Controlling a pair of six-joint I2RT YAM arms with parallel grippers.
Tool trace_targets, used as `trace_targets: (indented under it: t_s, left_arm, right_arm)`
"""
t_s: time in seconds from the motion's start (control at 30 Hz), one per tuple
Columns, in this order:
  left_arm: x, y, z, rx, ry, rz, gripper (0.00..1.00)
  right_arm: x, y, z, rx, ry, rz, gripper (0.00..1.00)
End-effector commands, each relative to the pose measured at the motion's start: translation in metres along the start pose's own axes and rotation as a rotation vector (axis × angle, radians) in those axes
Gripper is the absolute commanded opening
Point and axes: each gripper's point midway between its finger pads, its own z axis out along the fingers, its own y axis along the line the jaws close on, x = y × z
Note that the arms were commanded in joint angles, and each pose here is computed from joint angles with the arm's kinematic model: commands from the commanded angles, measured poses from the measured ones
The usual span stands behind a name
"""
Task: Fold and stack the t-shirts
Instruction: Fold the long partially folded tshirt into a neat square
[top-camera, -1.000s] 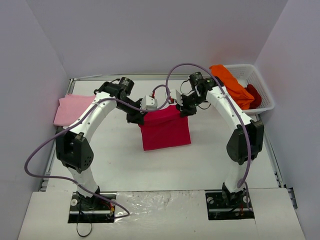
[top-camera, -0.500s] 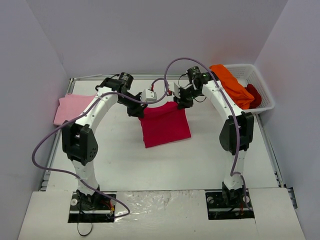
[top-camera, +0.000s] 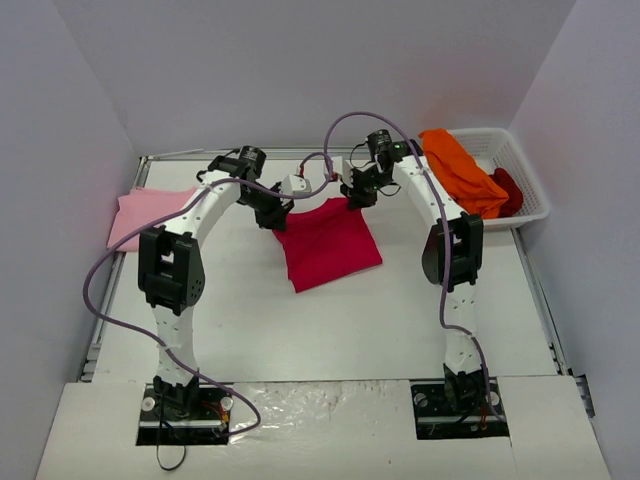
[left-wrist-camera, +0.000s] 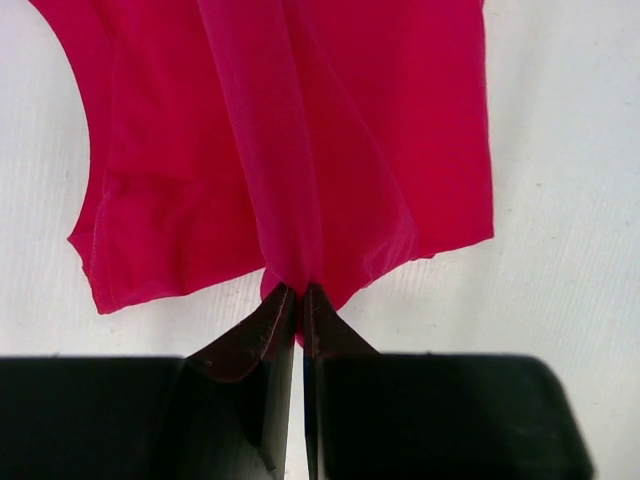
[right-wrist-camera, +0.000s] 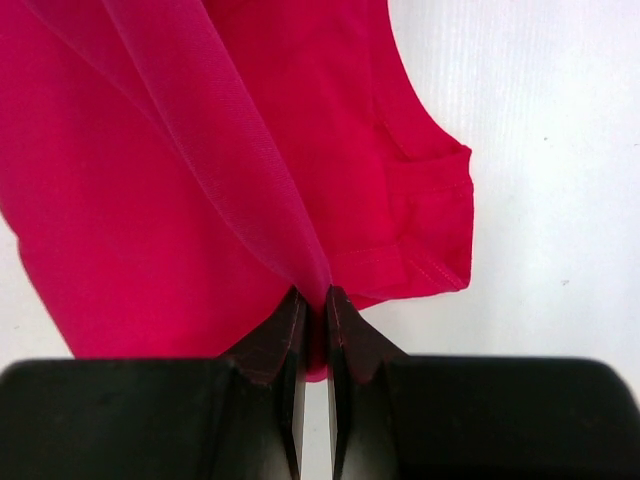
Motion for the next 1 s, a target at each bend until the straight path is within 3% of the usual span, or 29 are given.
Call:
trace_targets:
  t_s: [0.0, 0.17, 0.23, 0.27, 0.3, 0.33, 0.37, 0.4, 0.63, 0.77, 0.97]
  left_arm:
    - [-0.009, 0.021, -0.012, -0.072, -0.025, -0.005, 0.02]
    - [0.002, 0.042, 0.002, -0.097, -0.003, -0.047, 0.02]
    - [0.007, 0.049, 0.007, -0.112, 0.003, -0.066, 0.03]
    - [0.008, 0.052, 0.008, -0.119, 0.003, -0.071, 0.14]
    - [0.011, 0.056, 0.011, -0.127, 0.007, -0.086, 0.24]
    - [0.012, 0.06, 0.012, -0.141, 0.011, -0.083, 0.32]
    - [0.013, 0.061, 0.013, -0.149, 0.013, -0.099, 0.46]
    - [0.012, 0.064, 0.012, -0.164, 0.012, -0.101, 0.47]
    - [-0.01, 0.08, -0.017, -0.308, -0.023, -0.114, 0.66]
    - [-0.017, 0.087, -0.046, -0.437, -0.015, -0.124, 0.7]
    - [-0.022, 0.068, -0.063, -0.478, -0.056, -0.192, 0.75]
  right_arm:
    - [0.0, -0.017, -0.001, 0.027, -0.026, 0.011, 0.0]
    - [0.01, -0.029, 0.019, 0.025, -0.032, 0.031, 0.0]
    - [0.016, -0.032, 0.027, 0.02, -0.03, 0.046, 0.12]
    - [0.016, -0.035, 0.028, 0.029, -0.032, 0.047, 0.24]
    - [0.018, -0.037, 0.03, 0.033, -0.033, 0.052, 0.46]
    - [0.02, -0.039, 0.032, 0.04, -0.031, 0.068, 0.5]
    - [0.02, -0.043, 0.033, 0.053, -0.036, 0.066, 0.54]
    - [0.019, -0.045, 0.033, 0.062, -0.039, 0.066, 0.57]
    - [-0.007, -0.056, 0.004, 0.152, -0.091, 0.065, 0.65]
    - [-0.022, -0.055, -0.021, 0.216, -0.086, 0.062, 0.68]
    - [-0.025, -0.037, -0.053, 0.285, -0.033, 0.086, 0.68]
